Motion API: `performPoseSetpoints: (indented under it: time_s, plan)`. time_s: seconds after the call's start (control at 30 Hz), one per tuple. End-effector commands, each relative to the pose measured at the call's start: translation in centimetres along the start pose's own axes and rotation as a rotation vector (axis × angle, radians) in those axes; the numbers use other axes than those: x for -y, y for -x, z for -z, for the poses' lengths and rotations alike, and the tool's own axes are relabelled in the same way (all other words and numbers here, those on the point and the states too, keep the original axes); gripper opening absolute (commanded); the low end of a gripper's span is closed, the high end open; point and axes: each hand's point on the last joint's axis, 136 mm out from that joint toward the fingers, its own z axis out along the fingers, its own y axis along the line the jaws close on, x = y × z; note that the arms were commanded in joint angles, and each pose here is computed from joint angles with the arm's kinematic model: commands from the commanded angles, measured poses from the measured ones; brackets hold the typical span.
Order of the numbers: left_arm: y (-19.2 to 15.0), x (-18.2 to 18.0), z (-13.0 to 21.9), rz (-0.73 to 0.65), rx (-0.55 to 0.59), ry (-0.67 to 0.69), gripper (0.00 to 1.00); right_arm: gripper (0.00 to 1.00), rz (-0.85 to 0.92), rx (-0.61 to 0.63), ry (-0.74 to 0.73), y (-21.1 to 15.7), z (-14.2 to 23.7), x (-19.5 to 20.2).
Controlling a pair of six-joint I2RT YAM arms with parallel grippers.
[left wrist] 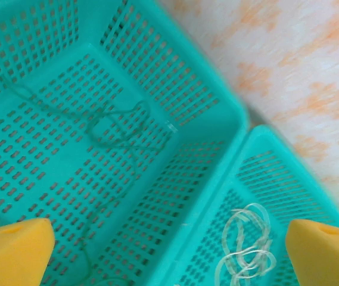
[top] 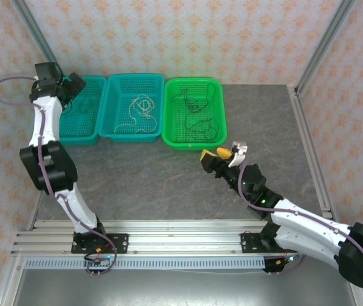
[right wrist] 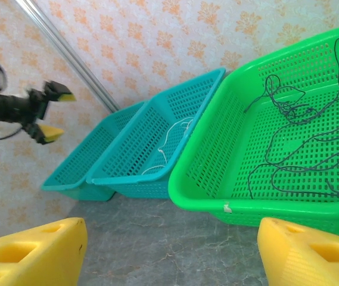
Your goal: Untangle the cables
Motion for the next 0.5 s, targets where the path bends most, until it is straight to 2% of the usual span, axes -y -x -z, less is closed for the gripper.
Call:
performPoseSetpoints:
  time_s: [0.0,0.1,0.27,0.33,0.47]
  plan:
    - [1.0,3.1,5.3,0.104,0.113,-0.179,1.0,0.77,0.03,0.055,-0.064,1.3,0.0,0.9]
    - [-2.2,5.7,9.5,0.095,0.131,-0.316,1.0,0.79,0.033,0.111,-0.317,3.2,0.9,5.5]
    - [-11.4,8.2,16.3,-0.155,0.171,-0.377,1.0,0.83,0.158,0.162,-0.593,6.6,3.1,10.4]
    - [-14.6,7.5,17.6,-0.245,0.188,-0.362,1.0,0.84,0.171,0.171,-0.722,7.8,4.4,12.9]
    - [-20.7,5.4,17.5,-0.462,0.199,-0.322,1.0,0.86,0.201,0.181,-0.944,9.1,6.7,17.7]
